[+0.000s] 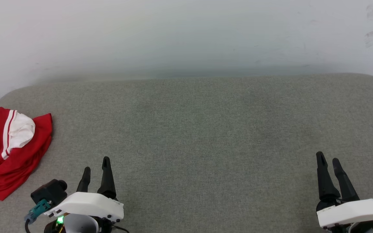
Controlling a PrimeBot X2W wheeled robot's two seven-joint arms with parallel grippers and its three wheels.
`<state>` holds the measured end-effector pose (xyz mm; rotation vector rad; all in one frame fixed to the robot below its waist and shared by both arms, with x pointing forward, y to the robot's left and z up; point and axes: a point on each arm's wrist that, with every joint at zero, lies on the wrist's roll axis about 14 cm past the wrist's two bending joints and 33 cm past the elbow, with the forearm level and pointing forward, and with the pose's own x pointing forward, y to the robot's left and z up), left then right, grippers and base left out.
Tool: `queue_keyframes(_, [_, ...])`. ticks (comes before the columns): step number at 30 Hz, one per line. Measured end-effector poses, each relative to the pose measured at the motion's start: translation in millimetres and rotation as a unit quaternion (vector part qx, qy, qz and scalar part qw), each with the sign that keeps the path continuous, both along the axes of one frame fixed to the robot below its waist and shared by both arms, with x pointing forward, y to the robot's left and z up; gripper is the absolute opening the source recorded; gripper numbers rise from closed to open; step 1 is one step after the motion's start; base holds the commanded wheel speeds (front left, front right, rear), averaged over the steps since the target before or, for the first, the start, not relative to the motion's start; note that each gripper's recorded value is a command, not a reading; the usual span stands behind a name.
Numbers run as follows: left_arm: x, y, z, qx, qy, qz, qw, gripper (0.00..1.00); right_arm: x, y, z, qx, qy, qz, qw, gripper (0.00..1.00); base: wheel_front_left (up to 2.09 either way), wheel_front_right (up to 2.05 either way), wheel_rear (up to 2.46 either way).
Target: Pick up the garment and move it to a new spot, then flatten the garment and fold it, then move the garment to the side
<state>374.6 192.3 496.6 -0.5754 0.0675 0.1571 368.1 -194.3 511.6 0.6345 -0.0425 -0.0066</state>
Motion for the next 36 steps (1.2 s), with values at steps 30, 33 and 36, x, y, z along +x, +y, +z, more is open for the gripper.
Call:
queue_keyframes(30, [-5,-15,22,0.172,-0.048,-0.012,0.984,1.00,-4,10,15,-0.174,-0.039,0.010,0.984,1.00,0.00,0.00,0.00])
queue_keyframes(33, [-5,-17,26,0.184,-0.058,-0.014,0.981,1.00,-5,11,17,-0.187,-0.043,0.010,0.981,1.00,0.00,0.00,0.00])
queue_keyframes(36, [-6,-19,29,0.193,-0.065,-0.017,0.979,1.00,-6,12,18,-0.201,-0.046,0.011,0.978,1.00,0.00,0.00,0.00])
